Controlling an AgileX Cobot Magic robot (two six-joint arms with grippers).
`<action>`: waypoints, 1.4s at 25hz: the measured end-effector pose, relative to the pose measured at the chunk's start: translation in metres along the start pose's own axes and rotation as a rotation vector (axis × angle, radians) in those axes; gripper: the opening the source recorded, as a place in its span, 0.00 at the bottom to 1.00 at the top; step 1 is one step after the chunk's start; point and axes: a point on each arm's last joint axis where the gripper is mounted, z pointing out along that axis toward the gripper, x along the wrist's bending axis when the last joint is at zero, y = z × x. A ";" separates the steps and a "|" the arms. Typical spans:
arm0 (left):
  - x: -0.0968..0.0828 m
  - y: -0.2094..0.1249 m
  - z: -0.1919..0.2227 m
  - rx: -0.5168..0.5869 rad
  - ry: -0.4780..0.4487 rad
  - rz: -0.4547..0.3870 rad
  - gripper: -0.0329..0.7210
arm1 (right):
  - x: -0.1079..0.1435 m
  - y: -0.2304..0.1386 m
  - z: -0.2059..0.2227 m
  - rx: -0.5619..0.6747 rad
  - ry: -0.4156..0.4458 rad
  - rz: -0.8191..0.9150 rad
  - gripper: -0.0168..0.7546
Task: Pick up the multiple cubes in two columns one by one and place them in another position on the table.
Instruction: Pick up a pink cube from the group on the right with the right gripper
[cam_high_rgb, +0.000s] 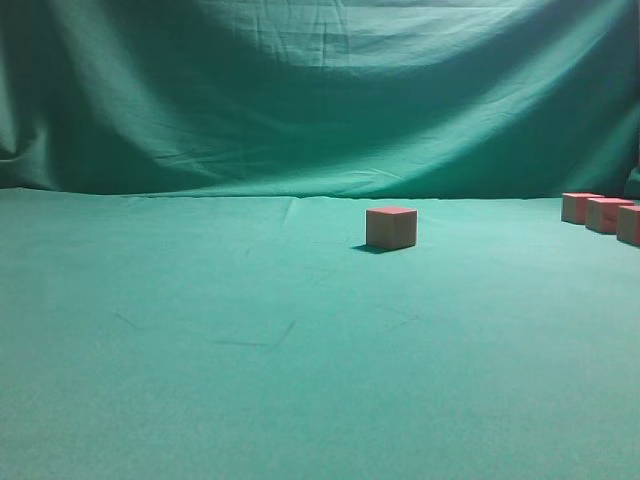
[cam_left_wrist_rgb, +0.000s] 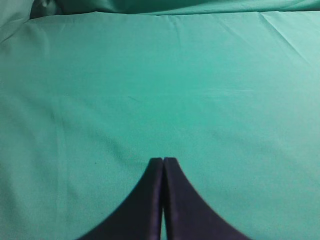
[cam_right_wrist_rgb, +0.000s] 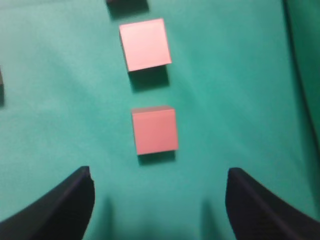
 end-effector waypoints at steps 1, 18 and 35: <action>0.000 0.000 0.000 0.000 0.000 0.000 0.04 | 0.001 0.002 0.005 0.007 0.002 -0.012 0.72; 0.000 0.000 0.000 0.000 0.000 0.000 0.04 | 0.004 0.015 0.053 0.037 0.008 -0.093 0.72; 0.000 0.000 0.000 0.000 0.000 0.000 0.04 | 0.004 0.017 0.066 0.050 0.019 -0.084 0.51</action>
